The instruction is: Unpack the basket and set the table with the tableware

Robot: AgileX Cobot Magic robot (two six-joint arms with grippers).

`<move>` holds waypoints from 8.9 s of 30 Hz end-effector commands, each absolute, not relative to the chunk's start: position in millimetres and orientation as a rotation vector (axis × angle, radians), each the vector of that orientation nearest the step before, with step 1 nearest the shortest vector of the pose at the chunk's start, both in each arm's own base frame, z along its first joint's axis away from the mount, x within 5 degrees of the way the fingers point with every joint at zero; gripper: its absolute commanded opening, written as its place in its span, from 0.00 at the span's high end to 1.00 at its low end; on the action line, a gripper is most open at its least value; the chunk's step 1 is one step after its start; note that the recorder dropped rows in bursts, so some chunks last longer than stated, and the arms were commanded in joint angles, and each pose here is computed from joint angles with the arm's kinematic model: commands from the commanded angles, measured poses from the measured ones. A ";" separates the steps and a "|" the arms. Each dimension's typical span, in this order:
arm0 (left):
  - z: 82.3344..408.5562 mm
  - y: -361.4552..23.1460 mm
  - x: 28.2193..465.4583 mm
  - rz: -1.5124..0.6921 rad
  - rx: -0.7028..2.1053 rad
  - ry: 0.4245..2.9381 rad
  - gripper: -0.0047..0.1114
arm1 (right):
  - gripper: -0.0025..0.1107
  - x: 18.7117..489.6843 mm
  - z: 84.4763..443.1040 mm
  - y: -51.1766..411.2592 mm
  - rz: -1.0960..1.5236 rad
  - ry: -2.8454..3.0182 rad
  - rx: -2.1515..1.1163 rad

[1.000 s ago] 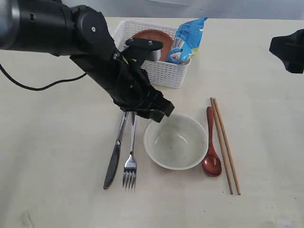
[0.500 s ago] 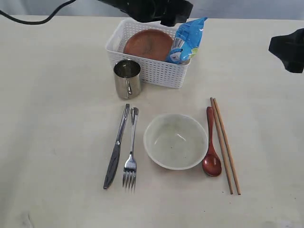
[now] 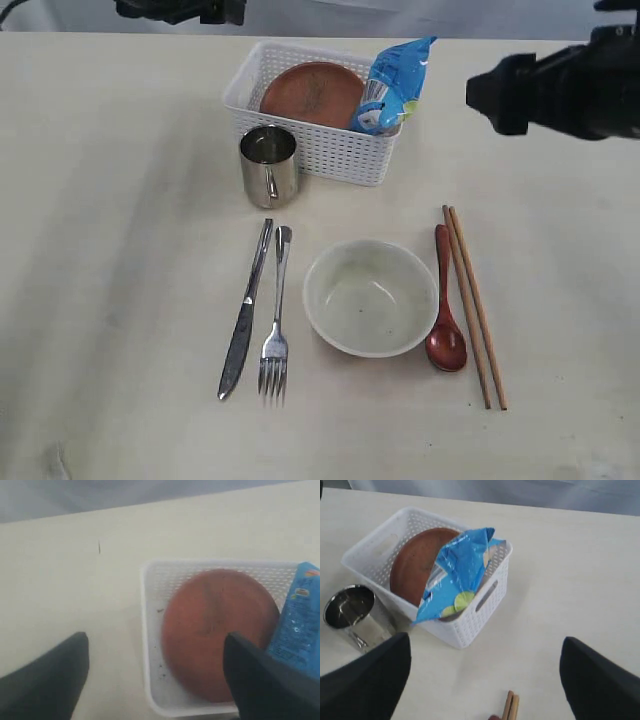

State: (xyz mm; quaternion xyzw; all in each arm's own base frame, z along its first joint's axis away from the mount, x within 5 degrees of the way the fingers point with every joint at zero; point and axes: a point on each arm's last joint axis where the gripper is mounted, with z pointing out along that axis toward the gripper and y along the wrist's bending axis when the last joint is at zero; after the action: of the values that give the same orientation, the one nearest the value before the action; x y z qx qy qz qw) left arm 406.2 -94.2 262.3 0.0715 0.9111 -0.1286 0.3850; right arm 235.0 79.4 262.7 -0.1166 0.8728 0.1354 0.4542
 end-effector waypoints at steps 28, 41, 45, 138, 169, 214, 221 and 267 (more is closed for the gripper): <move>228.4 -133.4 492.2 -0.458 1.128 2.389 0.39 | 0.31 321.1 253.7 63.4 0.259 2.377 -0.436; 210.2 -132.3 508.8 -0.347 1.113 2.310 0.42 | 0.31 325.2 252.5 31.8 0.236 2.392 -0.297; 197.8 -137.0 512.0 -0.347 1.101 2.316 0.42 | 0.31 325.2 252.5 31.8 0.236 2.392 -0.297; 305.6 -84.2 491.5 -0.920 0.648 2.174 0.96 | 0.37 403.6 222.6 57.9 1.308 2.009 -0.379; 306.9 -116.5 481.8 -1.016 0.727 2.167 0.91 | 0.98 404.9 201.0 101.1 1.560 1.961 -0.327; 327.3 -108.1 474.2 -1.065 0.598 2.207 0.95 | 0.98 290.7 139.7 11.9 1.333 2.409 0.344; 327.3 -108.1 474.2 -1.062 0.603 2.205 0.95 | 0.98 309.2 130.5 31.9 1.299 2.459 0.314; 327.3 -108.1 474.2 -1.059 0.611 2.201 0.95 | 0.55 374.1 100.5 55.7 1.116 2.641 0.194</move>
State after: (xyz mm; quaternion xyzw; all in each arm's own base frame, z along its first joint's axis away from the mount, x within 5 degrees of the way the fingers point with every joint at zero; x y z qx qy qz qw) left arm 476.2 -109.3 320.8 0.2316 0.8379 -0.3923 0.3007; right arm 367.1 56.6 94.8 0.0776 0.9079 0.3912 0.1293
